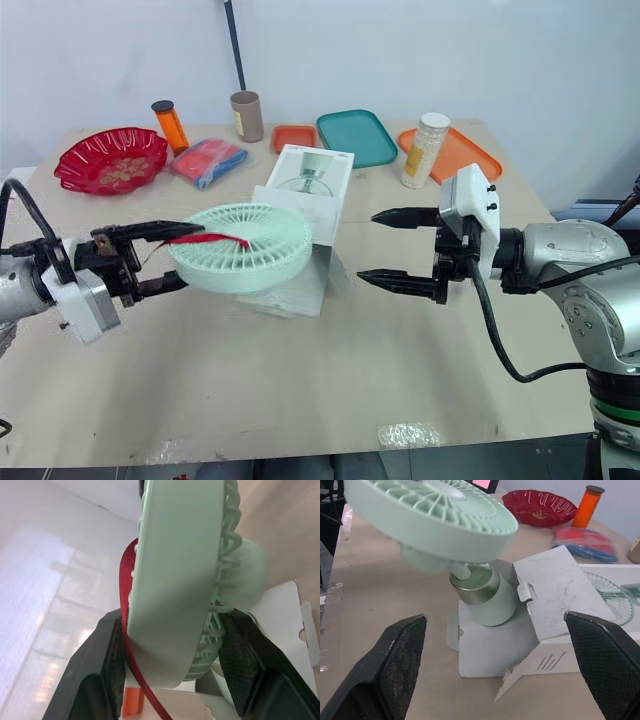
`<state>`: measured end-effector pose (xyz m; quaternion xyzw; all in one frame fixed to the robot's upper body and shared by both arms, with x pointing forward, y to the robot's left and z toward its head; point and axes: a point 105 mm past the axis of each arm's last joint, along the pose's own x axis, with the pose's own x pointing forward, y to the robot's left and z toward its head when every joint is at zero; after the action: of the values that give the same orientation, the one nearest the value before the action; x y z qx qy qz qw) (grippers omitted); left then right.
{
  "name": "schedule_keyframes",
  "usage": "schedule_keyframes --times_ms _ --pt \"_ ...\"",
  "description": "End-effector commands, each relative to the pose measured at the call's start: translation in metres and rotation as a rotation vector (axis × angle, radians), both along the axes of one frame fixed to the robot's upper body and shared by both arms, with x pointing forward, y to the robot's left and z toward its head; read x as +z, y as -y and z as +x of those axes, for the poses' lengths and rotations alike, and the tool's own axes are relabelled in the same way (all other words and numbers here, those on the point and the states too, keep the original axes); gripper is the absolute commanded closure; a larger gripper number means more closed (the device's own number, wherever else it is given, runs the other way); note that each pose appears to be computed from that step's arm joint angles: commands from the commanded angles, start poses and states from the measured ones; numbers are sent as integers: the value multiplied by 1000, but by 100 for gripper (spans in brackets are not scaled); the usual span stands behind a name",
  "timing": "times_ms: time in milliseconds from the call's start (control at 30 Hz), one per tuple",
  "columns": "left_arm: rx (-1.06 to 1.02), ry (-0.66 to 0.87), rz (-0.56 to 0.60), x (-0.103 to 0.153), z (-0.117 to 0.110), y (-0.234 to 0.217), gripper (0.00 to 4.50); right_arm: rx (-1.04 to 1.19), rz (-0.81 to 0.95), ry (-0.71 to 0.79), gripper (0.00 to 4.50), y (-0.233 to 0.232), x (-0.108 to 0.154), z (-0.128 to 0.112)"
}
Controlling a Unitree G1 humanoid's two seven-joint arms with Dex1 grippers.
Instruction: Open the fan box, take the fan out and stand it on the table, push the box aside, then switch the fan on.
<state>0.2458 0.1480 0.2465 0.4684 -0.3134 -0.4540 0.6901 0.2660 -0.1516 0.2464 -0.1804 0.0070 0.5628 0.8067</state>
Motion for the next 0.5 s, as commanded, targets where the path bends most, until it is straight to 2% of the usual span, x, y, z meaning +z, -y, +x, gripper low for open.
schedule_keyframes --times_ms 33,233,500 --pt "-15 -20 -98 28 -13 1 241 -3 4 53 0 3 12 -5" --pt "52 -184 -145 25 -15 -6 241 -1 1 40 0 4 6 -6" --pt "213 -320 -227 24 -20 -25 241 18 66 12 0 -6 13 -10"
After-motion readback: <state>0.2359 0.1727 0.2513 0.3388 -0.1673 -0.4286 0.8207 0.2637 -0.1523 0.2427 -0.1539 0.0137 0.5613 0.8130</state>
